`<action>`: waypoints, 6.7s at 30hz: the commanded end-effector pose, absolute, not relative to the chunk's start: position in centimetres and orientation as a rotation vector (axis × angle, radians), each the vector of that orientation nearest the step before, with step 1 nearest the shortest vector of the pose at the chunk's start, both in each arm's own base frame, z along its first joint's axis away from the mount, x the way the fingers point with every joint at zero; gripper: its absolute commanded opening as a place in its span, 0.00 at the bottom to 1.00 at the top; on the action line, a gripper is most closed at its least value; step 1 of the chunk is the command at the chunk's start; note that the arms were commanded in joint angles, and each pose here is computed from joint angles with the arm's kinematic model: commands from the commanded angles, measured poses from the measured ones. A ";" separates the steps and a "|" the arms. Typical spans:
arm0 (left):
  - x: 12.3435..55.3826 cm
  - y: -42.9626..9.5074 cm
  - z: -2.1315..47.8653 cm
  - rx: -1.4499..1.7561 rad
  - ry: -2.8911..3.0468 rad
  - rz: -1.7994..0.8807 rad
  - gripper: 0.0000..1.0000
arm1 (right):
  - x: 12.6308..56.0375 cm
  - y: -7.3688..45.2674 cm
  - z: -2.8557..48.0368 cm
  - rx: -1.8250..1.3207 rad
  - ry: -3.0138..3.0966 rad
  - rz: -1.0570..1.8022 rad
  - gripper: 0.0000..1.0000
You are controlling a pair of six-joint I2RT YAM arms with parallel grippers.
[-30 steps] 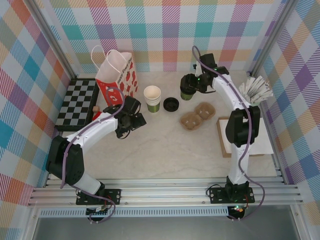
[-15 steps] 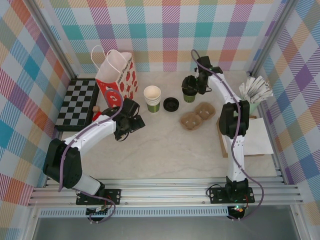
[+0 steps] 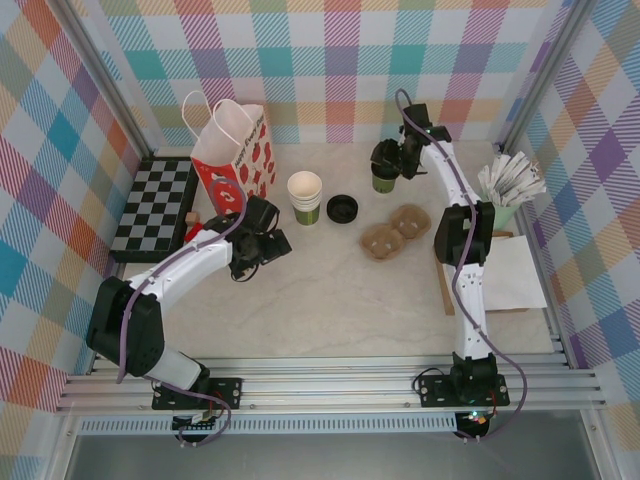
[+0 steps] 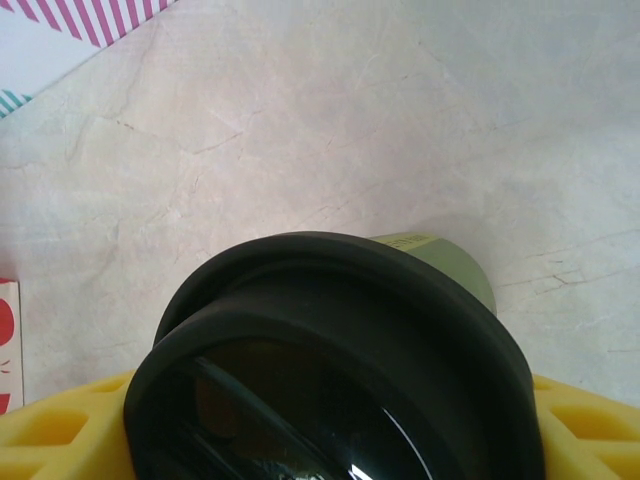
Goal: Pack the takeout coffee
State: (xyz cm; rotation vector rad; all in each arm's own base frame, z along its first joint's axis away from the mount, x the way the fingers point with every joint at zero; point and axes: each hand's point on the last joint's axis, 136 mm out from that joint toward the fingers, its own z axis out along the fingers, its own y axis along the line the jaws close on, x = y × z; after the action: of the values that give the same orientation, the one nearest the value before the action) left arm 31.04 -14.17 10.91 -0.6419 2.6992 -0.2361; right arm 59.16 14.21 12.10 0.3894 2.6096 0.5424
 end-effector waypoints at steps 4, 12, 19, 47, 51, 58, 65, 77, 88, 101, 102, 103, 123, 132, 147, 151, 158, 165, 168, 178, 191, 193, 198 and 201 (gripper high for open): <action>31.3 -14.3 11.0 -0.614 2.710 -0.247 1.00 | 58.8 13.6 12.2 0.416 2.633 0.532 0.85; 31.6 -14.5 11.1 -0.600 2.714 -0.252 1.00 | 58.2 12.9 12.8 0.398 2.642 0.478 0.98; 32.1 -13.8 13.6 -0.556 2.650 -0.266 1.00 | 57.9 12.7 15.6 0.355 2.601 0.471 1.00; 44.2 1.1 29.7 -1.301 2.006 -0.281 0.89 | 38.7 10.5 23.9 0.182 2.349 0.550 1.00; 46.5 0.6 29.1 -1.257 2.043 -0.302 0.85 | 36.9 10.1 23.4 0.139 2.353 0.526 1.00; 47.5 -0.6 26.8 -1.200 2.160 -0.313 0.69 | 35.7 9.7 22.0 0.144 2.391 0.496 1.00; 44.7 -0.4 26.7 -1.094 2.273 -0.221 0.15 | 34.9 10.2 18.8 -0.038 2.497 0.466 1.00; 32.3 -0.6 28.2 -0.710 2.461 -0.154 0.00 | 36.1 11.8 15.9 -0.196 2.588 0.518 1.00; 23.4 -7.7 26.5 -0.423 2.558 -0.681 0.00 | 37.5 12.0 13.0 -0.337 2.671 0.471 1.00; 25.4 -10.6 26.9 -0.299 2.479 -0.890 0.00 | 40.1 13.0 7.7 -0.733 2.758 0.283 0.93; 25.7 -10.6 26.9 -0.315 2.459 -0.895 0.00 | 40.4 13.0 7.3 -0.745 2.766 0.263 0.89; 25.9 -10.6 27.0 -0.332 2.444 -0.899 0.00 | 40.6 13.1 7.0 -0.749 2.776 0.263 0.86; 26.3 -16.5 23.8 -0.591 2.508 -0.778 0.13 | 40.5 13.1 5.3 -0.830 2.785 0.044 0.26; 24.8 -14.5 27.6 -0.120 2.533 -0.503 0.97 | 35.8 10.9 11.1 -0.592 2.831 0.017 0.11; 33.6 -24.8 33.7 0.790 2.232 -0.608 0.86 | 32.3 8.7 25.7 -0.166 2.672 0.083 0.03; 35.5 -27.2 34.2 0.867 2.202 -0.674 0.67 | 30.7 8.2 28.2 -0.086 2.657 0.108 0.02; 35.6 -27.8 35.1 0.868 2.172 -0.828 0.18 | 28.7 9.8 33.0 -0.048 2.558 0.320 0.03; 35.9 -27.2 35.3 0.661 2.254 -0.901 0.00 | 27.2 17.3 38.7 -0.137 2.385 0.869 0.01; 35.6 -27.6 34.9 0.600 2.283 -0.961 0.00 | 26.6 21.5 40.4 -0.238 2.308 1.098 0.01; 36.2 -27.9 33.6 0.478 2.357 -0.986 0.00 | 27.1 31.5 41.1 -0.586 2.210 1.211 0.02; 37.7 -26.4 32.3 0.271 2.465 -0.885 0.00 | 27.3 29.5 28.4 -0.529 2.728 0.820 0.01; 37.8 -26.2 32.5 0.255 2.456 -0.876 0.00 | 27.5 29.2 27.5 -0.523 2.750 0.786 0.01; 38.0 -26.2 33.5 0.226 2.424 -0.889 0.00 | 28.7 28.9 25.0 -0.530 2.809 0.576 0.00; 37.9 -26.1 33.7 0.225 2.418 -0.892 0.00 | 29.1 28.7 23.7 -0.539 2.836 0.455 0.00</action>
State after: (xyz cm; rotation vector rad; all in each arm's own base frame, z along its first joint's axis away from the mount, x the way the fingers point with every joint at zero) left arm 38.13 -26.19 31.35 0.2388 2.4781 -0.8742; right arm 29.25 29.72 24.67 -0.5073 2.8007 0.6242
